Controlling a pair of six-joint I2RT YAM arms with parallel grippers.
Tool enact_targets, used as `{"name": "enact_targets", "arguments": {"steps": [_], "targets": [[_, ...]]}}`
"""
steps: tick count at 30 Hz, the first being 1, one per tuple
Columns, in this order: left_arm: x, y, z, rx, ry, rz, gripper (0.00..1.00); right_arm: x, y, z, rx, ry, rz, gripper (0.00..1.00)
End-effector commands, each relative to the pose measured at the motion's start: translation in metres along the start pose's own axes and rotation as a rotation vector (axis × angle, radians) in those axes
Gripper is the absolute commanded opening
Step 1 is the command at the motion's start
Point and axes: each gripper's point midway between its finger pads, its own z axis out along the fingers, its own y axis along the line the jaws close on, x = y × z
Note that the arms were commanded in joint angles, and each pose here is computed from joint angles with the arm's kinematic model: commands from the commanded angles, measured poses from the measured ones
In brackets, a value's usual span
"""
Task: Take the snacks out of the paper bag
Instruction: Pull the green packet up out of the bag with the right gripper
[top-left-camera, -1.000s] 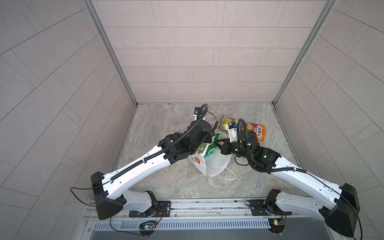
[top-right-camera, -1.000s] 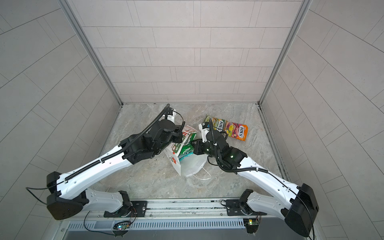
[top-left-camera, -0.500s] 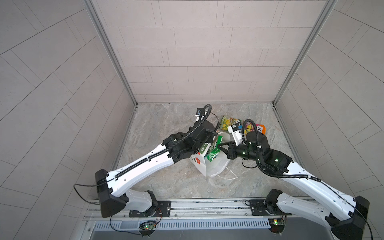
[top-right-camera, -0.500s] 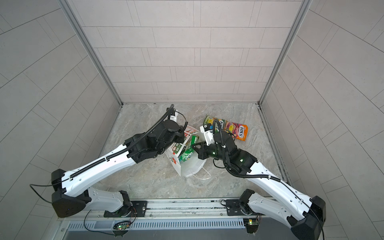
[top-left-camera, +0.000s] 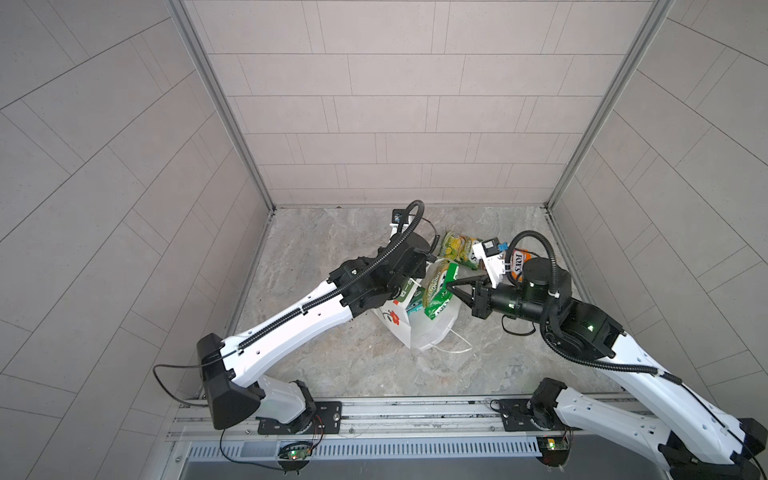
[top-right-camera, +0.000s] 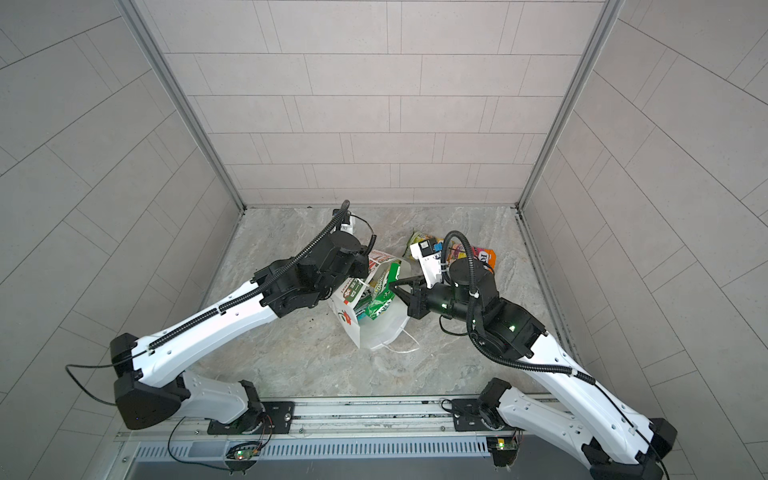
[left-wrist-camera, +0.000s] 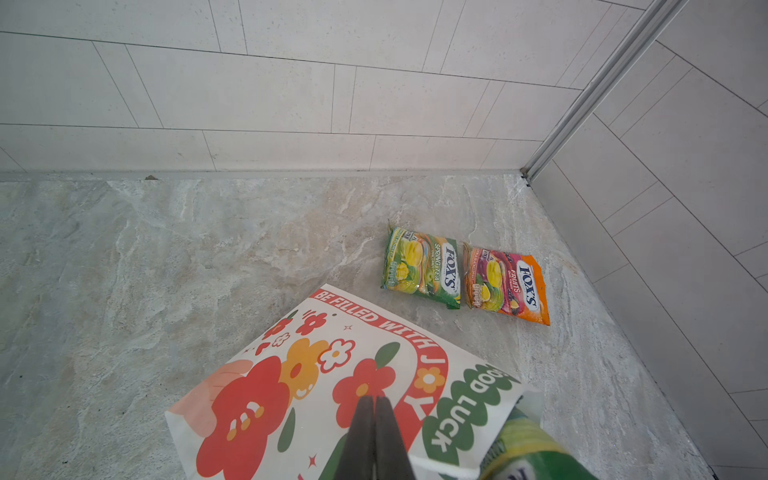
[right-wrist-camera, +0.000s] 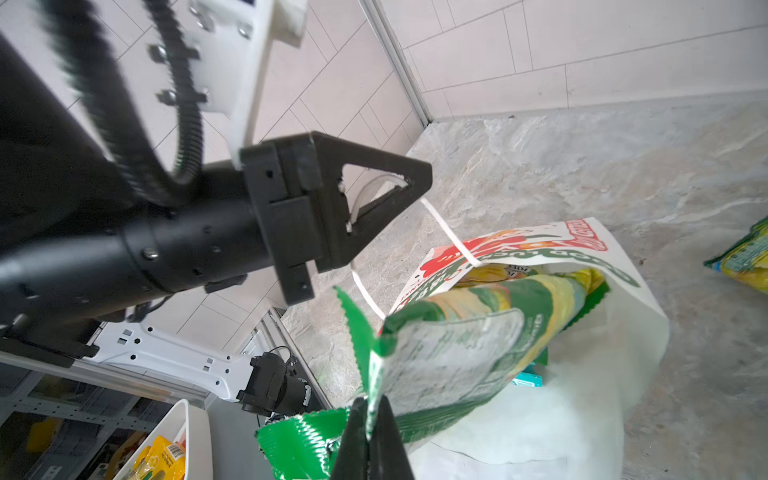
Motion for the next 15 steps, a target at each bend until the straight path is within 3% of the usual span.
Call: {"name": "enact_targets", "arguments": {"steps": [1, 8, 15], "targets": [[-0.009, 0.005, -0.002, -0.018, -0.014, -0.001, 0.0, -0.031, 0.014, -0.027, 0.002, -0.106, -0.069, 0.0], [-0.009, 0.009, -0.005, -0.018, -0.021, 0.002, 0.0, -0.06, 0.006, -0.059, 0.133, -0.196, -0.134, 0.0], [-0.012, 0.012, -0.013, -0.005, -0.034, 0.002, 0.0, -0.077, -0.04, -0.096, 0.472, -0.245, -0.198, 0.0]]}}
